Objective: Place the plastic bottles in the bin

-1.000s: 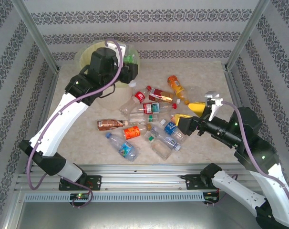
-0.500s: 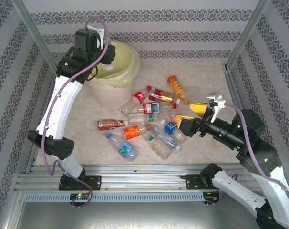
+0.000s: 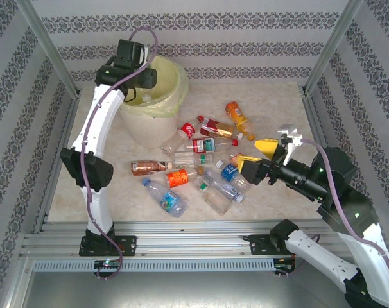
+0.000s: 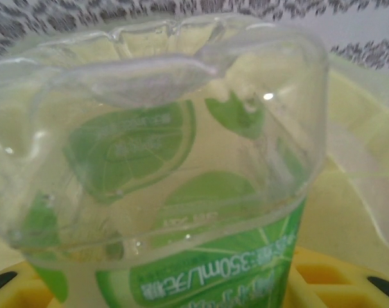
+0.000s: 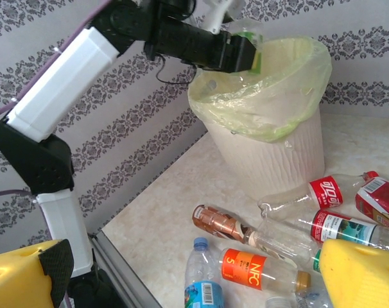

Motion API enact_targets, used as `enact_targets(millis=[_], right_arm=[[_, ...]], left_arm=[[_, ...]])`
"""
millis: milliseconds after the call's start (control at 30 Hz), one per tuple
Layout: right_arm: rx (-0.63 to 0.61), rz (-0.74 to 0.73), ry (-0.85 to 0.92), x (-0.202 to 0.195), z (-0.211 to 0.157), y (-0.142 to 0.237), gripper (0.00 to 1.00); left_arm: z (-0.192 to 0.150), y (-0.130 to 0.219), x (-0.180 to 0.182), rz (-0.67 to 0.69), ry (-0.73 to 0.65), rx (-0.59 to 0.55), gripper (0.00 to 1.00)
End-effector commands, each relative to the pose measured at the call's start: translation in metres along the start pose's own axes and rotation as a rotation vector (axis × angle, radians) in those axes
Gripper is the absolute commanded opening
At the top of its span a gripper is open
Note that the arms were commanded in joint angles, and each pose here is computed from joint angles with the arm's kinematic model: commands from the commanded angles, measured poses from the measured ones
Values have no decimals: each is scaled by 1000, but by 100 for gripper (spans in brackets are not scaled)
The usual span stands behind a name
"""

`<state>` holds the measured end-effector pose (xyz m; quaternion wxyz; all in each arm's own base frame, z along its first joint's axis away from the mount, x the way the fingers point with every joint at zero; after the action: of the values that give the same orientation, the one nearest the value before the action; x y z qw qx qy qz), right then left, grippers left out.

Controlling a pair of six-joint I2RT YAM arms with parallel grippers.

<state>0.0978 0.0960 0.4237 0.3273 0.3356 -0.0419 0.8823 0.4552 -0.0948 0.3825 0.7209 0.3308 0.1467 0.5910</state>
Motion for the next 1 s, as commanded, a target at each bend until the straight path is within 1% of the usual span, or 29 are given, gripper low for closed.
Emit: enact_targets(millis=[0, 533, 833, 967], right_arm=[[7, 41, -4, 1, -1, -5, 98], [30, 19, -23, -5, -7, -7, 98], [31, -2, -33, -8, -9, -9, 98], [34, -6, -35, -9, -9, -11, 98]], left_arm=[[-6, -6, 3, -32, -6, 47, 52], [-39, -66, 0, -133, 43, 253, 53], [-55, -85, -3, -165, 55, 337, 58], [-57, -87, -3, -173, 64, 348, 63]])
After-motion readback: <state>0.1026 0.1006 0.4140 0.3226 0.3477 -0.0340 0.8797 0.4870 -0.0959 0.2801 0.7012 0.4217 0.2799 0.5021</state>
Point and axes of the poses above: each hand's point on the last joint's axis, 136 mm out from that joint toward the fingers, its own y axis back along the fingers, its own x axis along the line the jaws close on, z = x × y, the point moved 9 cm from there along y, back along the fingers, and after that the axes turned 14 degrees about -y, right-handed, at the moved point
